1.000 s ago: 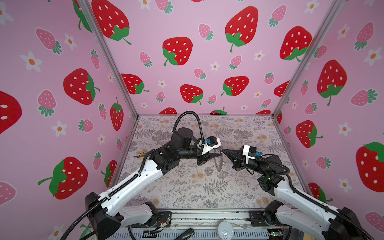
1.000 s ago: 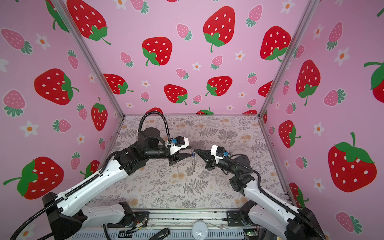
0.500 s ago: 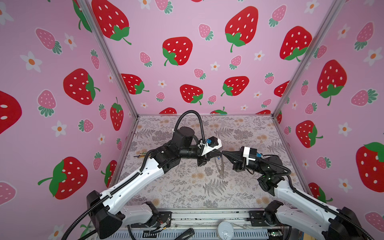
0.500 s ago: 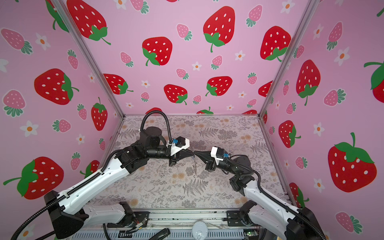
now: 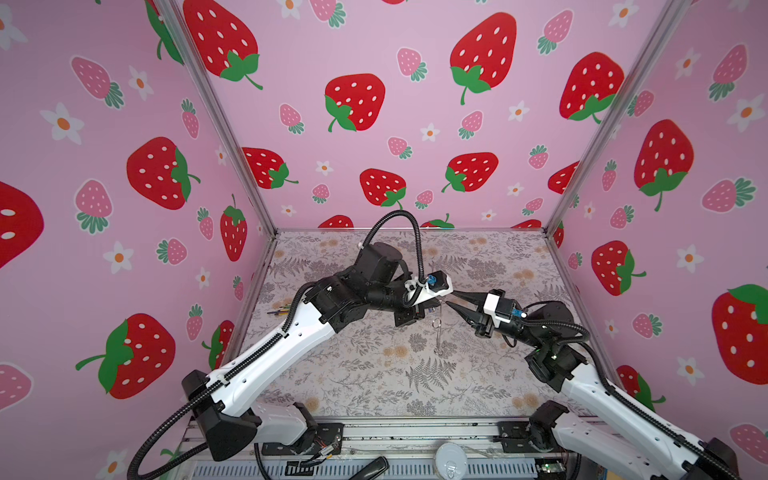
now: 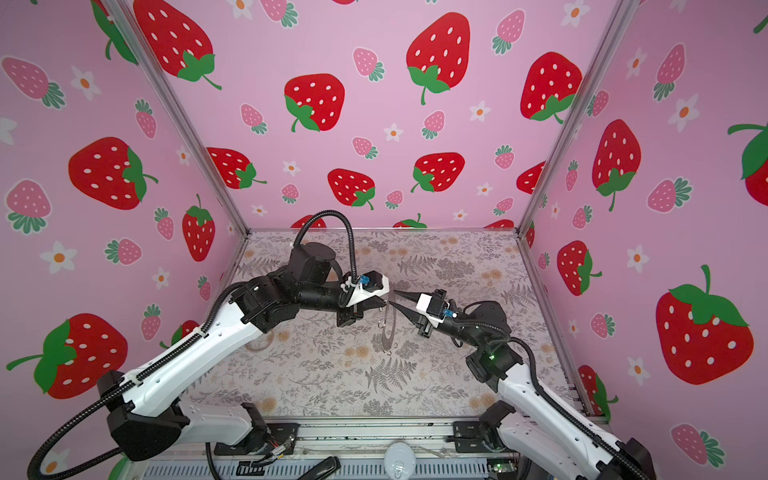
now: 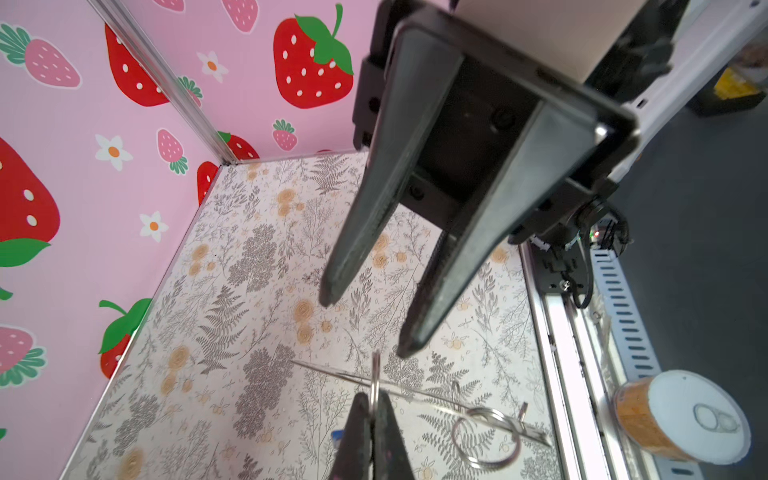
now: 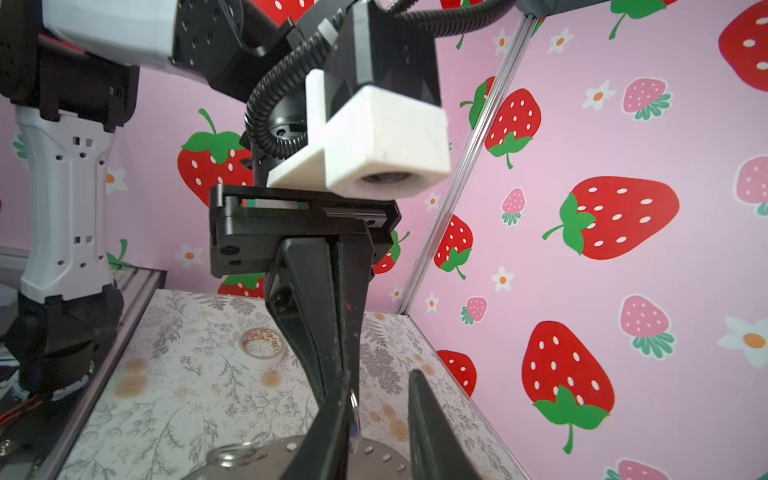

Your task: Put the keys on the keyring

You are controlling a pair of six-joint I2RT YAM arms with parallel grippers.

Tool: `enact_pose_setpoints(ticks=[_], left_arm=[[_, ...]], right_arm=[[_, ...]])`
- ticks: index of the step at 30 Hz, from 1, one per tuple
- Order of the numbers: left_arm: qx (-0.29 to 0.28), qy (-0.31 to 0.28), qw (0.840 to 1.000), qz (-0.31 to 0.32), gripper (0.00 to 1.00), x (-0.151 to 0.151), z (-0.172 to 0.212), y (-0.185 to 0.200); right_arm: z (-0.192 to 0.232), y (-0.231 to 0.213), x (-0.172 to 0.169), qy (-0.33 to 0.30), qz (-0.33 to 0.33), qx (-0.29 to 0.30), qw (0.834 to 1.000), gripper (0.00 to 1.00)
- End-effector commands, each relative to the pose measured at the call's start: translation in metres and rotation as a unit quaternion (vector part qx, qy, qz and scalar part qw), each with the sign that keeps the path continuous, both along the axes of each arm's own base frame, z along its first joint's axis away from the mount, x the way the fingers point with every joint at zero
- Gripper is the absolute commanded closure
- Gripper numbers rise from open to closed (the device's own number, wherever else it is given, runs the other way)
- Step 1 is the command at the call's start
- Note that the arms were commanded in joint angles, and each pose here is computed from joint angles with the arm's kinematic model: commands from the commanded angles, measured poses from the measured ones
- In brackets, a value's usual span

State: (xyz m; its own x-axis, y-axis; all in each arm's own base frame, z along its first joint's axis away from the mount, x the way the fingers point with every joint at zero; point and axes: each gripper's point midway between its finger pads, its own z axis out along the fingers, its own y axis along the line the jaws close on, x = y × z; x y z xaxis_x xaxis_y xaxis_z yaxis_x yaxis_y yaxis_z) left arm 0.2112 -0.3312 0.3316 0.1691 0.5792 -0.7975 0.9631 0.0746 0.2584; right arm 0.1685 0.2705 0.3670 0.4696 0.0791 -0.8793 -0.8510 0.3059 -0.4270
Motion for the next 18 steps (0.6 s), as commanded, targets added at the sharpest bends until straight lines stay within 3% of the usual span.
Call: enact_pose_setpoints(ticks=[1,18], left_arm=[[0.079,-0.021,0.997,0.004,1.00,-0.003,-0.008,0.013],[0.091,-0.029,0.995,-0.024,1.00,-0.015,0.004,0.008]], right_arm=[[-0.014,0.003,-0.002,-0.018,0.005,-0.047,0.999,0.77],[-0.025,0.013,-0.015,0.008,0.066,-0.059,0.996,0.81]])
